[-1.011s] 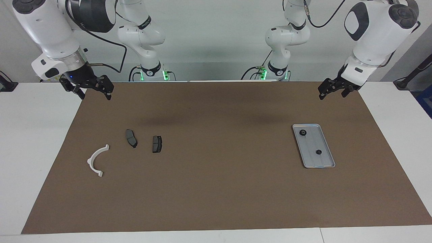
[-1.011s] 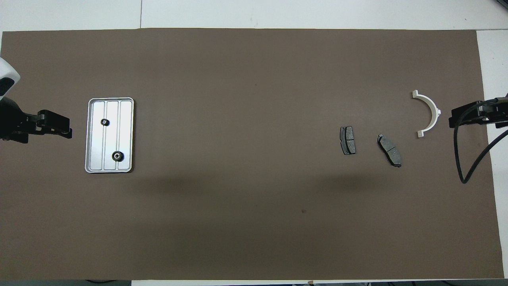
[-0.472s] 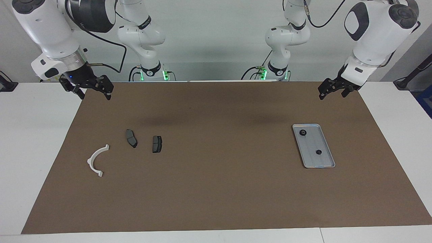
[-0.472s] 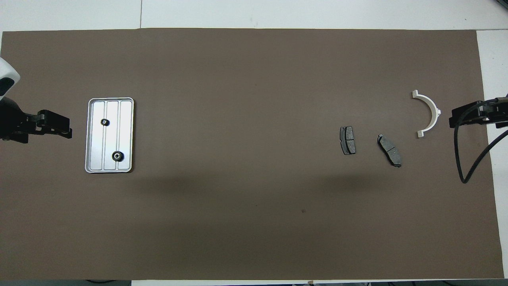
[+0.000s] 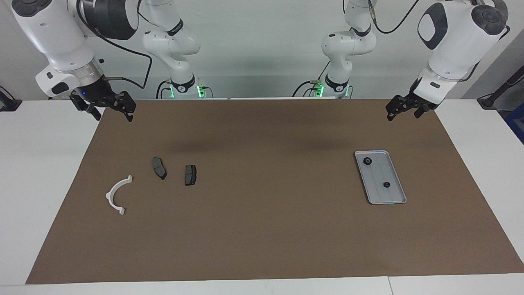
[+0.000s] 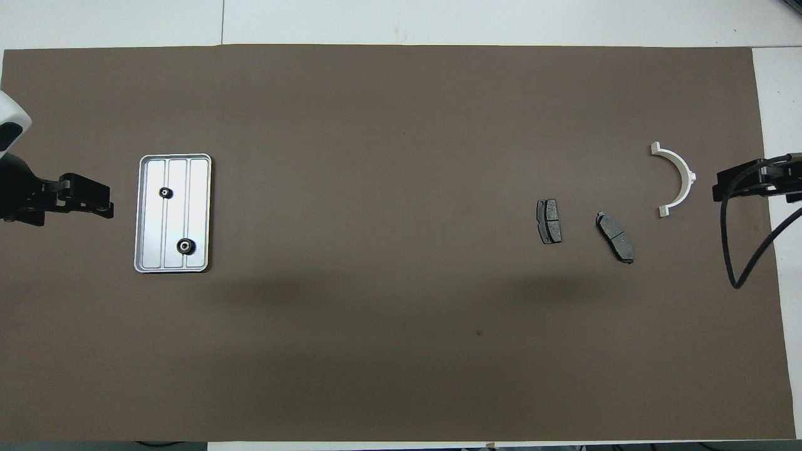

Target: Pick bearing gear from pile to tray

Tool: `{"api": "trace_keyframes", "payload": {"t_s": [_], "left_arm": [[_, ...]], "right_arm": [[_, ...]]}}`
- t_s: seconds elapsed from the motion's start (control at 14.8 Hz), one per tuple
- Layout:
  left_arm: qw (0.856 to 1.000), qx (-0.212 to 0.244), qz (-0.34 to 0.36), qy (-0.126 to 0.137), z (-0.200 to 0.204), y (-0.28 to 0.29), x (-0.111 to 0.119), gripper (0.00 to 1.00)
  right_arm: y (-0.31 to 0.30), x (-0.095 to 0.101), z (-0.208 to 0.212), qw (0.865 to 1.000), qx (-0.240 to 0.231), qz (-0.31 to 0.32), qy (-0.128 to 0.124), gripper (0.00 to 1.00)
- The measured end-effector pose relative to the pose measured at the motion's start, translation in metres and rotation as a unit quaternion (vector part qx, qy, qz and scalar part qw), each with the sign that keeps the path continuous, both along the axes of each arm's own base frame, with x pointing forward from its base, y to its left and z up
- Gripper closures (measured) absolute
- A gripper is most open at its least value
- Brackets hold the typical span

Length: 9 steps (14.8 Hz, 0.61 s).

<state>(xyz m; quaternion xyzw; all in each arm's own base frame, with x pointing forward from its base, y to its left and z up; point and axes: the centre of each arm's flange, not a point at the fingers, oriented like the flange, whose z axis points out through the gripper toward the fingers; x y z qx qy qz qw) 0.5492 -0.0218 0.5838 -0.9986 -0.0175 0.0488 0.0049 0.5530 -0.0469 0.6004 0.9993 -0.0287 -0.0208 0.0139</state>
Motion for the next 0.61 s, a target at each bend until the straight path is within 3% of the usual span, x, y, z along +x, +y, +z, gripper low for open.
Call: {"api": "trace_keyframes", "payload": {"t_s": [0.61], "left_arm": [[1.000,0.000,0.000,0.000,0.0000,0.0000,0.0000,0.00]], "right_arm": [[-0.0056,-0.0006,-0.0005,1.000,0.000,-0.005,0.001,0.00]]}}
